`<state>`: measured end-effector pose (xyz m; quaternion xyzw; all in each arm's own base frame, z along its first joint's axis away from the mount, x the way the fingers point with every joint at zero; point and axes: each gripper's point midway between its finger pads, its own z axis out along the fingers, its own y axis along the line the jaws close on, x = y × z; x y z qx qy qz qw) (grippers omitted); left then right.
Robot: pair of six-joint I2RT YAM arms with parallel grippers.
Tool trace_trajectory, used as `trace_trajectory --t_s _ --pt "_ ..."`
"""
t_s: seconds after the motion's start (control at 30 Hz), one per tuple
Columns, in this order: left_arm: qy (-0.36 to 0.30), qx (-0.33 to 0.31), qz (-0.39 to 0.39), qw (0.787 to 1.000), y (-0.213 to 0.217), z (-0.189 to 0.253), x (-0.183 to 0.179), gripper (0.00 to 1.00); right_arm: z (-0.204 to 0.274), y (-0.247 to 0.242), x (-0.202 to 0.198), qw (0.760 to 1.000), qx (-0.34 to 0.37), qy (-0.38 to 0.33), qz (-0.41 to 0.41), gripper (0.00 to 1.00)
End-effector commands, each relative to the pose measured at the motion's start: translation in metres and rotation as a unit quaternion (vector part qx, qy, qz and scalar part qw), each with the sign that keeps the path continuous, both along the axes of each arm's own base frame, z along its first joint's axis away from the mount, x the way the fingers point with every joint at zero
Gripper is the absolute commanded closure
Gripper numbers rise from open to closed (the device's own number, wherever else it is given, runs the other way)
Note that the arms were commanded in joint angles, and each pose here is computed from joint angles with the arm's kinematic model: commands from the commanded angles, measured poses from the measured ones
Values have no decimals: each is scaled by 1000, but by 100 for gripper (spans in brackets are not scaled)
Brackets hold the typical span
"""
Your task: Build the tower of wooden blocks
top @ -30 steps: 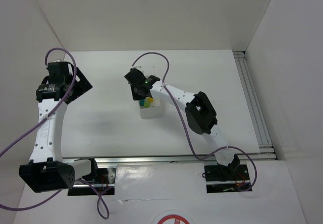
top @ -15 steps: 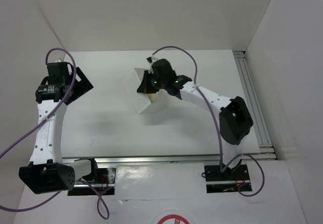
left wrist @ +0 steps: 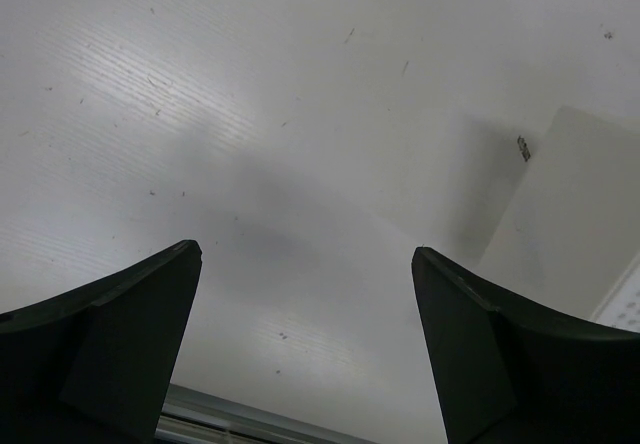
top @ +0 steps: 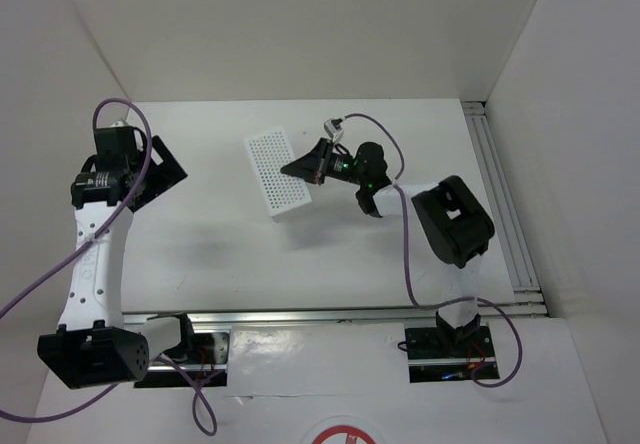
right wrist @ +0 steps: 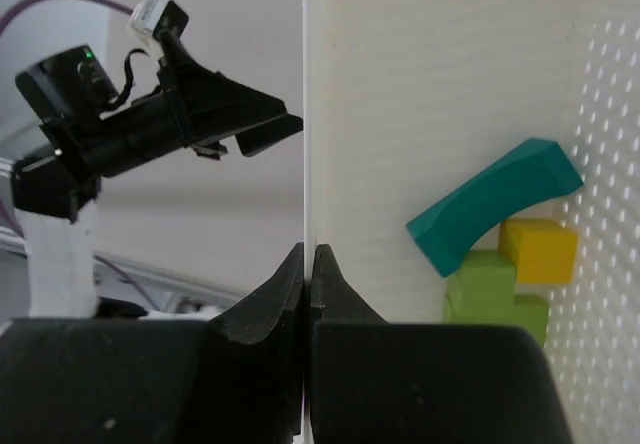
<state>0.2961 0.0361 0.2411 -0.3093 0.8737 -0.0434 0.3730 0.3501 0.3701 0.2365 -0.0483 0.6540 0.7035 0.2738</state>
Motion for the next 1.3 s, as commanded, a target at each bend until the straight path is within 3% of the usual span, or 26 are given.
trace_trajectory --t_s 0.0,0.07,0.4,0.6,0.73,0.83,0.97,1.1,1.27 --pt "-33 12 -5 999 1 16 -4 0 78 -24 -50 965 203 -133 98 100" --pt "-33 9 -8 999 0 16 -4 0 65 -24 -37 969 207 -95 91 100" --pt "-32 15 -8 999 1 15 -6 0 60 -20 -33 970 213 -85 81 100" --pt "-28 14 -8 999 1 11 -7 0 86 -32 -41 965 226 -117 66 100" --pt "-33 12 -11 999 0 12 -5 0 54 -30 -20 972 218 -42 74 100" --pt "-33 12 -11 999 0 12 -5 0 85 -28 -40 964 225 -118 74 100" --pt "-33 12 -11 999 0 12 -5 0 59 -31 -22 972 218 -58 71 100" --pt "-33 12 -11 999 0 12 -5 0 101 -40 -42 962 239 -123 56 100" --pt "-33 9 -15 999 -2 13 -5 0 125 -45 -33 952 276 -123 39 100"
